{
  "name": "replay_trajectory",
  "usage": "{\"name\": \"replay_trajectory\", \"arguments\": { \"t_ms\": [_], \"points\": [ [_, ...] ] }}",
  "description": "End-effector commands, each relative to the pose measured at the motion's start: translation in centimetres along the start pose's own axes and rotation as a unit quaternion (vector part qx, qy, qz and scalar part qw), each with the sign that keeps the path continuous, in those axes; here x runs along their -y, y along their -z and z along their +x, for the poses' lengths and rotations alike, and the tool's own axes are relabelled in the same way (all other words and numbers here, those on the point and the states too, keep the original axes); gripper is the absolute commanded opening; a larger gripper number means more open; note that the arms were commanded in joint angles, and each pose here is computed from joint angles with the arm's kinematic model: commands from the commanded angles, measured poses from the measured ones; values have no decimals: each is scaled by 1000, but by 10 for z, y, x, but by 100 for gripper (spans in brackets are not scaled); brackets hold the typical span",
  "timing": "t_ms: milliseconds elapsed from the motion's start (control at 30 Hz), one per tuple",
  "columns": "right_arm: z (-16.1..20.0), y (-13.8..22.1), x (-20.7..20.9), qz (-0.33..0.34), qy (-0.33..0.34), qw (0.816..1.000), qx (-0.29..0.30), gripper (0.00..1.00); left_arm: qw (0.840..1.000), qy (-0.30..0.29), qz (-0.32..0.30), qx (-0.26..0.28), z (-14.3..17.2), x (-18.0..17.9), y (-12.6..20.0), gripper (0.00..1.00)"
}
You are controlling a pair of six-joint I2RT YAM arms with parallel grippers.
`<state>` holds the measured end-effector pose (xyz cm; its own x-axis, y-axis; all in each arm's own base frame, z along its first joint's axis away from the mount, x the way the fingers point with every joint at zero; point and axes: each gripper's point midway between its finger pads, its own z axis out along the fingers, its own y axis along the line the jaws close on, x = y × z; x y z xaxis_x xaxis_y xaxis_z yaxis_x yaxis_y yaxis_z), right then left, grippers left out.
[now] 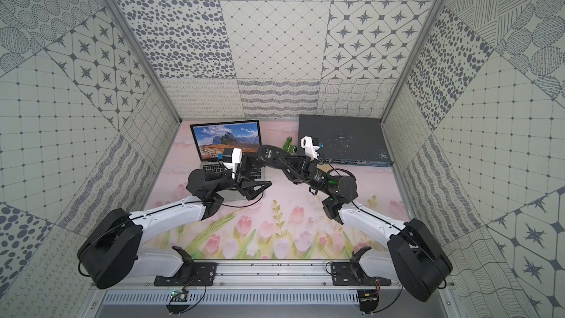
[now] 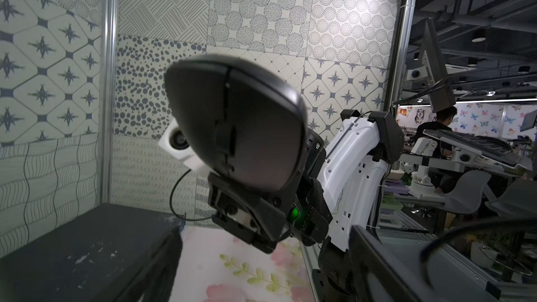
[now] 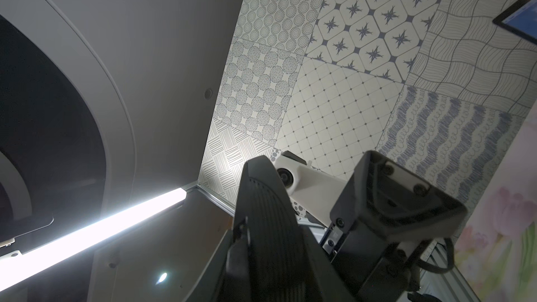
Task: Remove the wireless mouse receiver from the laptop
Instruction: Pick up the mouse from the center of the board.
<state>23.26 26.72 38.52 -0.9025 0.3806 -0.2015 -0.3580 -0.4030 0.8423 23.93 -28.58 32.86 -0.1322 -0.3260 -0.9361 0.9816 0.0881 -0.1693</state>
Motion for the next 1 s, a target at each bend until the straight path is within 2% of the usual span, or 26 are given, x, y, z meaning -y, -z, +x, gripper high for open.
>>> {"name": "replay_trajectory", "arguments": {
  "t_ms": [0,100,133,167,233,267,300,367,433,633,967],
  "points": [
    [-8,1,4,1,34,999,-13,19,990,121,-72,-6,30,-15,28,98],
    [-17,3,29,42,47,998,-31,19,976,188,-106,-12,50,-16,45,98],
    [-17,5,40,59,48,996,-40,19,964,231,-128,-23,57,-21,51,98],
    [-15,8,50,75,52,995,-48,20,944,288,-157,-43,65,-31,56,98],
    [-11,16,64,99,58,992,-60,20,884,384,-241,-115,85,-49,73,99],
    [-8,20,69,108,61,990,-63,20,870,391,-264,-140,83,-50,77,99],
    [-2,25,75,123,64,988,-74,21,871,386,-264,-150,76,-41,79,99],
    [4,32,81,142,73,984,-80,21,881,382,-250,-124,63,-27,82,99],
    [9,39,84,154,79,981,-84,21,884,381,-246,-114,58,-18,85,99],
    [21,37,77,145,59,982,-109,21,869,415,-235,-133,77,-22,83,99],
    [30,40,90,162,50,979,-117,22,865,438,-217,-111,76,-38,69,89]
  ]
}}
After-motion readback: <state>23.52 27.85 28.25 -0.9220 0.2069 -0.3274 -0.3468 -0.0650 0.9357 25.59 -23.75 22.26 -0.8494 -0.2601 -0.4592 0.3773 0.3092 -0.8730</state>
